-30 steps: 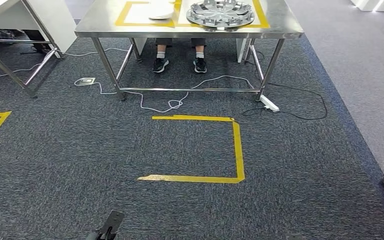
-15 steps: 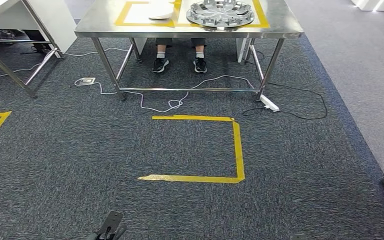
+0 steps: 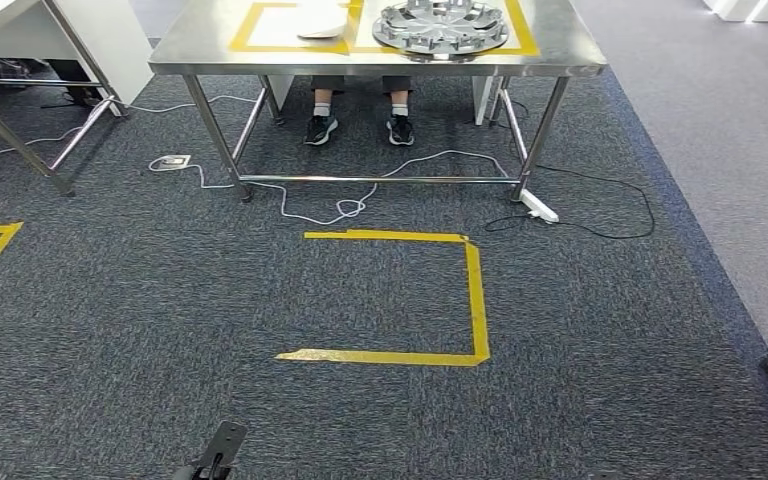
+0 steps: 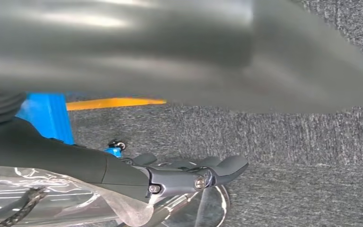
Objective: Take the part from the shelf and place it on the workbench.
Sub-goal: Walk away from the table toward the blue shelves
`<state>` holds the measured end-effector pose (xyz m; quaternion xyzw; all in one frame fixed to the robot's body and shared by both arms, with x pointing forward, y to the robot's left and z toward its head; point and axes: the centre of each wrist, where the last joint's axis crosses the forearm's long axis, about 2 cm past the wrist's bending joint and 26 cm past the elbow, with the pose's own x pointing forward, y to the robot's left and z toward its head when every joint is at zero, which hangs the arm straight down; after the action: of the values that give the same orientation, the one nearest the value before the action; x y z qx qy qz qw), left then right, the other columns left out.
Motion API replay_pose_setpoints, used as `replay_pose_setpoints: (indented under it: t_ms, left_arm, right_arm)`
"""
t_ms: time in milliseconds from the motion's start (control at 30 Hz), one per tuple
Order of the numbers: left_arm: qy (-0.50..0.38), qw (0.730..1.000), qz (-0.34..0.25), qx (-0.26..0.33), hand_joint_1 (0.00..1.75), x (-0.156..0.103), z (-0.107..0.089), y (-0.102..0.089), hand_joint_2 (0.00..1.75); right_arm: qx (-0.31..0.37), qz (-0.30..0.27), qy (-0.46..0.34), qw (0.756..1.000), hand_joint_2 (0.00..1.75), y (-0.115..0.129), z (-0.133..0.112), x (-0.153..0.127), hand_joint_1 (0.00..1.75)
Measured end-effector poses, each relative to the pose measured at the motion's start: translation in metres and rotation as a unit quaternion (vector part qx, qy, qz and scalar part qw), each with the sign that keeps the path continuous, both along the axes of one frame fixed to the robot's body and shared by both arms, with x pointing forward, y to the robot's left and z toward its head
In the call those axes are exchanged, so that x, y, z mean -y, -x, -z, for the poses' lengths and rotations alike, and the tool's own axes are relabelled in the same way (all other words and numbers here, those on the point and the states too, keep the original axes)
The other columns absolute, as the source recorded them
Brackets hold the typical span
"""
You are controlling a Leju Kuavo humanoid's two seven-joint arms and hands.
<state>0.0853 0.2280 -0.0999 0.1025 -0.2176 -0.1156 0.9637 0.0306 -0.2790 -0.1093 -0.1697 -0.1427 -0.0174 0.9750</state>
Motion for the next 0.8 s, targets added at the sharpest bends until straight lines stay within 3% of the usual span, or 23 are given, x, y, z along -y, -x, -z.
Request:
replay_pose_setpoints:
  t_ms: [800]
  left_arm:
    - [0.001, 1.000, -0.003, 0.000, 0.00, 0.0000, 0.0000, 0.0001, 0.00]
  right_arm:
    - [0.001, 0.004, 0.000, 1.000, 0.00, 0.0004, 0.0001, 0.0005, 0.00]
